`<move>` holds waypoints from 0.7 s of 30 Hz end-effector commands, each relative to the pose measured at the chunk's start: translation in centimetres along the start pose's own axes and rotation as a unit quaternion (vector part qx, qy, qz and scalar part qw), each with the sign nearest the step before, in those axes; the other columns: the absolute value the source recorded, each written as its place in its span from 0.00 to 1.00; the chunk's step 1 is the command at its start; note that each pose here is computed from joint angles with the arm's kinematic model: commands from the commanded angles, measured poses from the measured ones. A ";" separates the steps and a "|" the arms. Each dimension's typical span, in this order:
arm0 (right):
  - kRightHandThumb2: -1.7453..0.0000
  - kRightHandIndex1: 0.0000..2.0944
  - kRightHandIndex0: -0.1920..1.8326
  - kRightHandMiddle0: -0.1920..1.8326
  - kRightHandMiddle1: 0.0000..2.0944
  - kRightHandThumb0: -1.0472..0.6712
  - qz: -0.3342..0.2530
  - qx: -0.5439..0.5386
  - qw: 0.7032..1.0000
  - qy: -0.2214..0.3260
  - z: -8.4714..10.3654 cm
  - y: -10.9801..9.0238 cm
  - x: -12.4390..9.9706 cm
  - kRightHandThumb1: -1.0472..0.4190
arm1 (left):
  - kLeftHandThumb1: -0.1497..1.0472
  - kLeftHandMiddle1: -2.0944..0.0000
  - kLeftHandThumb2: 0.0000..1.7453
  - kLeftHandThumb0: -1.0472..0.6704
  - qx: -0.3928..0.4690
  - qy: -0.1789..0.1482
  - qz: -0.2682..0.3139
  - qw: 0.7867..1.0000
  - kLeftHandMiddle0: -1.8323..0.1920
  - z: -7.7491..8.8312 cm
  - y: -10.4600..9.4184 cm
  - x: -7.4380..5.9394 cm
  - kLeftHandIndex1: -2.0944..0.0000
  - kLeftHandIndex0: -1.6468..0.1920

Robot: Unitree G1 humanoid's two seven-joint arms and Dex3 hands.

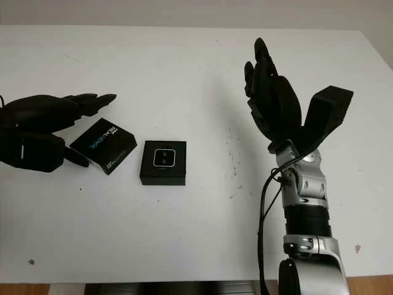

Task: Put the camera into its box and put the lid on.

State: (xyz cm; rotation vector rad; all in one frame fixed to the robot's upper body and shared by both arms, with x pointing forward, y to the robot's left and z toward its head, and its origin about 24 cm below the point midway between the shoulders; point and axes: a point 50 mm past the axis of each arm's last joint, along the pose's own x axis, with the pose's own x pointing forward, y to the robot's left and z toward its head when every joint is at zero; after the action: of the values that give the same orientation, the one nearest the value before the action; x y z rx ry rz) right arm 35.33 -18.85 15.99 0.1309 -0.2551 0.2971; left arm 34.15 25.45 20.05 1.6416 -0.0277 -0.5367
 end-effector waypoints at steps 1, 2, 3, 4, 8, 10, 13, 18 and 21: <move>0.54 0.00 0.00 0.00 0.00 0.16 0.001 -0.008 1.000 -0.006 0.3 0.0 -0.1 0.00 | 0.83 0.97 0.03 0.27 0.012 -0.007 -0.008 1.000 0.92 0.3 0.4 0.2 0.96 0.94; 0.54 0.00 0.00 0.00 0.00 0.17 -0.001 -0.009 1.000 -0.006 0.2 0.0 -0.1 0.00 | 0.83 0.97 0.03 0.28 0.012 -0.006 -0.015 1.000 0.92 0.3 0.4 0.2 0.97 0.94; 0.54 0.00 0.00 0.00 0.00 0.17 -0.002 -0.009 1.000 -0.003 0.2 0.0 -0.1 0.00 | 0.83 0.97 0.03 0.28 0.013 -0.005 -0.021 1.000 0.92 0.3 0.3 0.3 0.97 0.95; 0.55 0.00 0.00 0.00 0.00 0.17 -0.002 -0.009 1.000 -0.002 0.2 0.0 -0.2 0.00 | 0.83 0.97 0.03 0.28 0.013 -0.004 -0.026 1.000 0.92 0.4 0.3 0.3 0.97 0.94; 0.55 0.00 0.00 0.00 0.00 0.17 0.000 -0.011 1.000 0.002 0.1 -0.1 -0.2 0.00 | 0.81 0.97 0.03 0.30 0.008 0.005 -0.044 0.999 0.92 0.3 0.0 0.4 0.97 0.95; 0.56 0.00 0.00 0.00 0.00 0.17 -0.002 -0.011 1.000 0.005 0.1 0.0 -0.2 0.00 | 0.80 0.97 0.03 0.31 0.009 0.006 -0.049 0.999 0.91 0.3 -0.1 0.5 0.97 0.94; 0.56 0.00 0.00 0.00 0.00 0.17 -0.004 -0.011 1.000 0.006 0.1 0.0 -0.2 0.00 | 0.80 0.97 0.03 0.33 0.019 0.006 -0.057 0.998 0.91 0.3 -0.4 0.5 0.96 0.93; 0.56 0.00 0.00 0.00 0.00 0.17 -0.007 -0.012 1.000 0.008 0.2 0.0 -0.2 0.00 | 0.80 0.97 0.03 0.37 0.023 0.002 -0.067 0.997 0.91 0.2 -1.1 0.7 0.97 0.92; 0.57 0.00 0.00 0.00 0.00 0.17 -0.009 -0.013 1.000 0.007 0.3 0.0 -0.3 0.00 | 0.82 0.97 0.04 0.39 0.026 0.002 -0.072 0.997 0.91 0.1 -1.4 0.8 0.97 0.92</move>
State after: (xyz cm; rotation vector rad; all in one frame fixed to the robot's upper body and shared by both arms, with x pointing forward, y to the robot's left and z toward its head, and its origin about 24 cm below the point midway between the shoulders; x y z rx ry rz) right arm 35.26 -18.87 15.85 0.1197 -0.2296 0.2764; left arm 34.36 25.32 19.22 1.6949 0.0572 -0.6242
